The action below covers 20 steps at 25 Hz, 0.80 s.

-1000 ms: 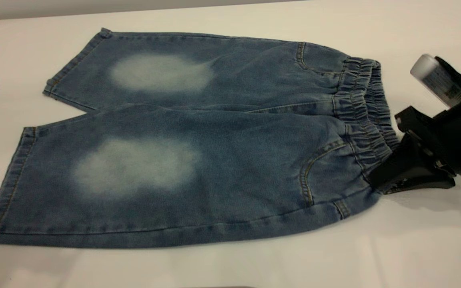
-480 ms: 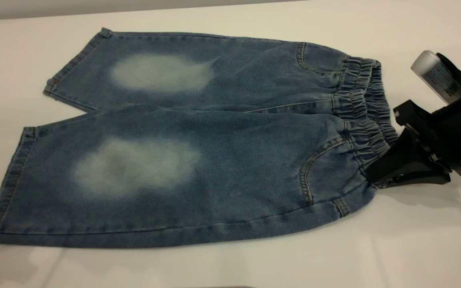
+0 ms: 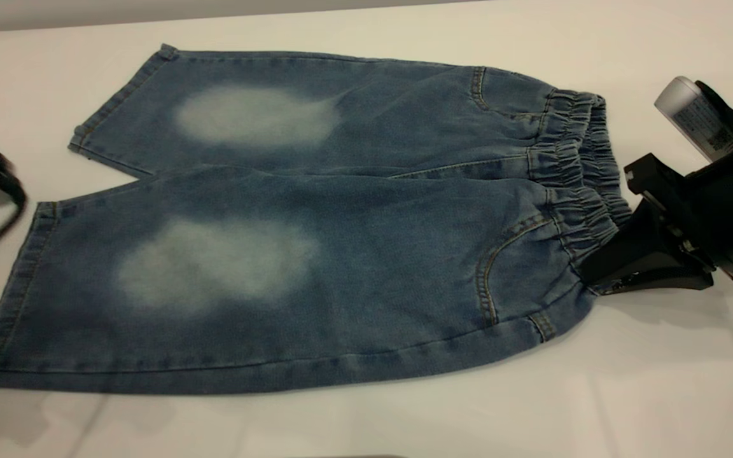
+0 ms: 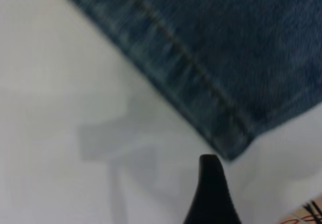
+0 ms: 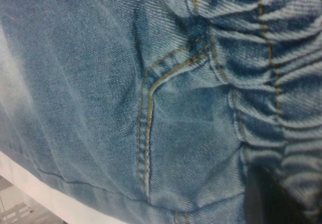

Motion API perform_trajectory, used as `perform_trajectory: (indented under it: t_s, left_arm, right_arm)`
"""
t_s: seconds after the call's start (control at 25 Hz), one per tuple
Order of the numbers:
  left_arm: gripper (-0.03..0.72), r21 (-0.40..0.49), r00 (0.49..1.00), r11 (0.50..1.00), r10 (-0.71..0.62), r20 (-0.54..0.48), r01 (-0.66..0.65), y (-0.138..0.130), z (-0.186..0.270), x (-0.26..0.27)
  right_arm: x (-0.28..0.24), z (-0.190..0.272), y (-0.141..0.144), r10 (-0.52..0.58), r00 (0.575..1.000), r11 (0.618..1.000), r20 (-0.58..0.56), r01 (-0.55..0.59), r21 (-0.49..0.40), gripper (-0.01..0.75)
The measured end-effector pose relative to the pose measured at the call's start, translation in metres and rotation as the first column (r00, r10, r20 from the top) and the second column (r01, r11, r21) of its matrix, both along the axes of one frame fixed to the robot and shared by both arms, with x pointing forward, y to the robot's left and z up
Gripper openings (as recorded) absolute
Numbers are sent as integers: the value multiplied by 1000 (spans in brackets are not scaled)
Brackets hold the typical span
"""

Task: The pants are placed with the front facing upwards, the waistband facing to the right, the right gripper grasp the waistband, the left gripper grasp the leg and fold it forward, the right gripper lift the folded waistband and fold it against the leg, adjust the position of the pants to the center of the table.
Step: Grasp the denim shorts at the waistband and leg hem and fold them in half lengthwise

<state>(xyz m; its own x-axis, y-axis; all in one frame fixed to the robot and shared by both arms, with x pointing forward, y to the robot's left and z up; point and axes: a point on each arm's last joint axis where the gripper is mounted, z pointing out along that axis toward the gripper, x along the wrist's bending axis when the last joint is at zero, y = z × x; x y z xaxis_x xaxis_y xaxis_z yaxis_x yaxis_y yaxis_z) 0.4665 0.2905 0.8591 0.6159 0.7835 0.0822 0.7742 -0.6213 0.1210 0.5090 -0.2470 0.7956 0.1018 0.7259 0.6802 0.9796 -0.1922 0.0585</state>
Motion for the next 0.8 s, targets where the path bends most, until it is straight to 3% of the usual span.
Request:
perform_trajectory:
  t_s: [0.2, 0.56, 0.68, 0.8]
  left_arm:
    - [473, 10, 992, 992, -126, 21, 126, -17, -22, 5]
    - [463, 19, 985, 985, -170, 5, 170, -20, -35, 5]
    - [412, 20, 985, 984, -175, 3, 175, -20, -36, 5]
    - [293, 22, 984, 983, -180, 15, 180, -20, -38, 7]
  right_arm:
    - [0, 0, 0, 0, 1000, 1000, 0, 0, 0, 38]
    - [0, 0, 0, 0, 1000, 1000, 0, 0, 1, 40]
    - [0, 0, 0, 0, 1000, 1000, 0, 0, 1, 40]
    - [0, 0, 0, 2, 1000, 1000, 1, -2, 6, 40]
